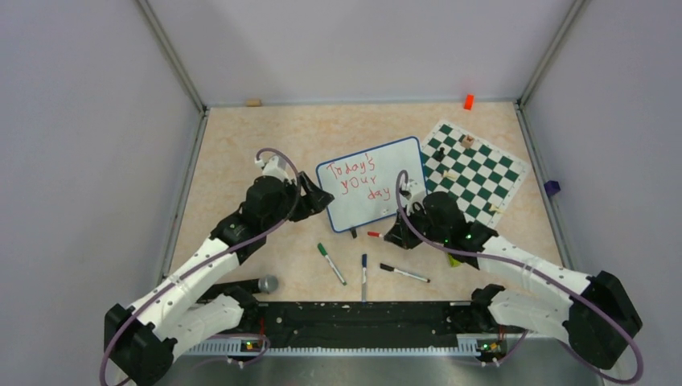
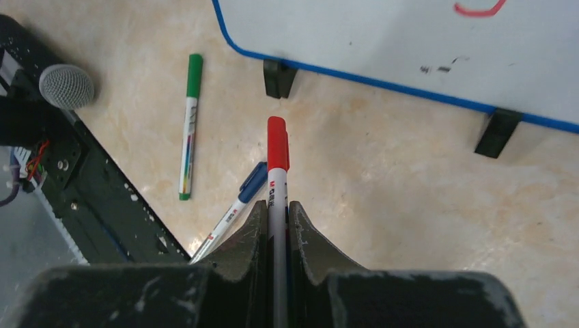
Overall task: Write a sentence on the whiteboard
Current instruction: Put down the whiteboard marker at the center of the board, then reset both arms
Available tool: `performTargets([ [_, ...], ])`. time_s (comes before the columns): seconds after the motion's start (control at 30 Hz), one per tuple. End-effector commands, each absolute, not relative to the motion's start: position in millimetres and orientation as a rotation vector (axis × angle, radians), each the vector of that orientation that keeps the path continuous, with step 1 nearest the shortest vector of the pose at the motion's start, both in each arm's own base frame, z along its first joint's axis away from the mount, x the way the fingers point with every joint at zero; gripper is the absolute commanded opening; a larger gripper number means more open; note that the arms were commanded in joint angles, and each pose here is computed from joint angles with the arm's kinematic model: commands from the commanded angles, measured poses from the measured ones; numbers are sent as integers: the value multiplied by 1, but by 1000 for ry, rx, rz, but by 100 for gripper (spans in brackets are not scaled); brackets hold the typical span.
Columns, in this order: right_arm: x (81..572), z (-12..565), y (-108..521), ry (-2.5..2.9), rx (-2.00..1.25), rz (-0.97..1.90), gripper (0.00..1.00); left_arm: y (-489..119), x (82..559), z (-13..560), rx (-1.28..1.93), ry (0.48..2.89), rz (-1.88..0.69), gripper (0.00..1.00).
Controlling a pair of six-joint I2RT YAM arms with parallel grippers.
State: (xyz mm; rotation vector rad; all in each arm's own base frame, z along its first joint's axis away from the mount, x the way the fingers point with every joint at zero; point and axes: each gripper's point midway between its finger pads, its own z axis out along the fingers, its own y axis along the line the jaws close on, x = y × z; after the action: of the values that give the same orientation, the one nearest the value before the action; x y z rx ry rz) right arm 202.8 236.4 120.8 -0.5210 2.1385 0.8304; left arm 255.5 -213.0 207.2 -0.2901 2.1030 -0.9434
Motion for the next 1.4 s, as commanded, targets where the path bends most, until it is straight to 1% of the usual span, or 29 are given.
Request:
performTargets([
  [0.0, 186, 118, 251, 2256, -607, 946, 0, -187, 257, 206, -161, 2107, -722, 74],
  [0.07, 192, 115, 251, 2255, -573, 932, 0, -176, 259, 200, -157, 2105, -648, 74],
  [0.1, 195, 113, 252, 2249, -554, 925, 0, -172, 260, 197, -159, 2105, -621, 67],
  [0.13, 199, 110, 250, 2246, -530, 914, 3, -170, 260, 193, -151, 2108, -604, 61],
  [0.2, 207, 106, 247, 2240, -481, 899, 12, -168, 261, 188, -144, 2113, -578, 58],
  [0.23, 210, 103, 245, 2240, -456, 890, 19, -166, 262, 186, -144, 2115, -568, 53],
  [0.27, 214, 100, 242, 2243, -434, 880, 25, -167, 262, 185, -136, 2115, -563, 39],
  [0.3, 216, 97, 238, 2249, -414, 868, 37, -166, 263, 184, -129, 2119, -553, 21],
  [0.33, 219, 95, 234, 2253, -392, 850, 47, -164, 264, 182, -144, 2123, -538, 6],
  [0.37, 223, 94, 230, 2255, -371, 828, 54, -161, 264, 181, -159, 2124, -520, 3],
  [0.43, 230, 93, 219, 2260, -330, 795, 62, -155, 266, 179, -166, 2115, -485, 1],
  [0.57, 240, 103, 198, 2224, -264, 736, 68, -146, 266, 175, -165, 2079, -448, 0],
  [0.8, 267, 126, 150, 2101, -56, 552, 68, -134, 271, 179, -193, 1983, -432, 0],
  [1.03, 291, 157, 73, 1901, 242, 279, 69, -133, 278, 161, -210, 2051, -465, 1],
  [1.13, 299, 168, 44, 1787, 307, 195, 70, -127, 281, 158, -228, 2048, -480, 0],
  [1.23, 301, 172, 17, 1687, 347, 99, 71, -125, 284, 153, -259, 2044, -571, 0],
  [1.3, 302, 169, -5, 1671, 397, 34, 73, -134, 283, 149, -270, 2074, -753, 0],
  [1.37, 308, 165, -21, 1680, 430, 23, 74, -135, 287, 141, -293, 2113, -860, 0],
])
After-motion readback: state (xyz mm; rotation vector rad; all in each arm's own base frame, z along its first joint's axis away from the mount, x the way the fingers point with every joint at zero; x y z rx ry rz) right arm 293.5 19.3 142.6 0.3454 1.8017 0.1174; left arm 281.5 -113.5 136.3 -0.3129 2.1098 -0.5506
